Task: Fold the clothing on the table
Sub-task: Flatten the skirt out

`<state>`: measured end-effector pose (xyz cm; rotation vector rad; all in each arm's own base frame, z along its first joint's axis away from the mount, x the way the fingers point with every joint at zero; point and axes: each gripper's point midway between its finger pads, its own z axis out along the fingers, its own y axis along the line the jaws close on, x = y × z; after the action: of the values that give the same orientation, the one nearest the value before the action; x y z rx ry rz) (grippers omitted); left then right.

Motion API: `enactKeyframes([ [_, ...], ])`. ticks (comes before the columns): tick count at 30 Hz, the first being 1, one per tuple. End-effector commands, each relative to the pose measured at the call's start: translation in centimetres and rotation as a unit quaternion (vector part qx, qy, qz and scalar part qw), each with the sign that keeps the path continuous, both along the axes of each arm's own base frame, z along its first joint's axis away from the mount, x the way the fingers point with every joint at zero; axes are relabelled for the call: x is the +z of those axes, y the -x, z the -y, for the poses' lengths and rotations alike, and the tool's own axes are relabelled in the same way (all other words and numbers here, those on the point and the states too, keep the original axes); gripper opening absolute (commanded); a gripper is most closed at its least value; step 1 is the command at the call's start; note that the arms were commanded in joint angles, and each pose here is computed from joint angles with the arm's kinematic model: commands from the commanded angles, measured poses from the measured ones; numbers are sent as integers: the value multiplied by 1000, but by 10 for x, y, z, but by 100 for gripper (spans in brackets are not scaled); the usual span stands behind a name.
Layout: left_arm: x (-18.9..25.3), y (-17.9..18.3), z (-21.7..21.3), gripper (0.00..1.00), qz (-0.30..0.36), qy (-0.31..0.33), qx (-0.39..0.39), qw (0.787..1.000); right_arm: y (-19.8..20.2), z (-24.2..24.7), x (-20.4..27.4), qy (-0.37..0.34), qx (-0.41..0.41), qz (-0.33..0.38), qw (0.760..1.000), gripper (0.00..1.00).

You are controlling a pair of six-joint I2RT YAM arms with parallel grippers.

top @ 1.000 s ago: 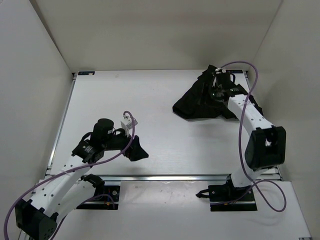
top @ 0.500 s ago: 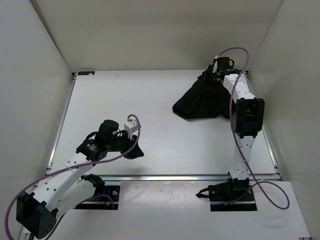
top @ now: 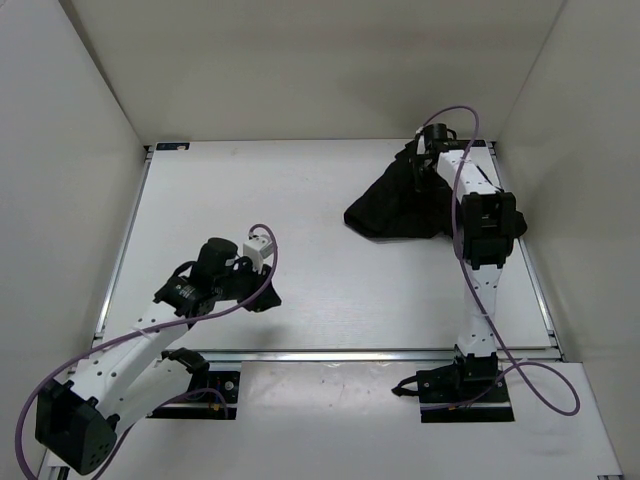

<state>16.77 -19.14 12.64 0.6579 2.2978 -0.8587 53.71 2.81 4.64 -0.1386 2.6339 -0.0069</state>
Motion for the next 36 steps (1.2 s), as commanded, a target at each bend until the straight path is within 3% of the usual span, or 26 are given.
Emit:
enactKeyframes([
  [1,3,-7,-6,27,13,-4,24,1000,3,-38,84,-6,26,72,997,0],
  [5,6,-12,-13,32,24,-8,49,998,40,-76,118,-2,51,78,996,0],
  [10,3,-23,-27,45,15,-34,105,994,124,-118,150,-39,66,98,992,0],
  [12,2,-32,-34,53,4,-40,132,990,167,-126,123,-73,65,69,993,0],
  [13,4,-36,-30,53,3,-29,138,990,179,-132,144,-97,69,103,988,0],
  [14,5,-40,-29,52,-1,-23,141,990,201,-128,120,-105,51,76,990,0],
  [16,5,-48,-21,51,-5,-4,151,989,227,-127,126,-148,45,100,983,0],
  [19,1,-66,-18,48,-17,7,174,984,267,-104,93,-177,10,84,981,0],
  [22,-3,-87,-6,44,-45,8,181,983,292,-87,75,-186,-6,83,979,0],
  [25,-3,-108,19,49,-51,-3,165,985,309,-76,62,-198,-22,72,977,0],
  [31,-23,-127,63,49,-95,44,186,977,318,-63,41,-203,-39,60,977,0],
  [36,-42,-155,77,50,-106,30,227,968,319,-67,47,-216,-28,72,973,0],
])
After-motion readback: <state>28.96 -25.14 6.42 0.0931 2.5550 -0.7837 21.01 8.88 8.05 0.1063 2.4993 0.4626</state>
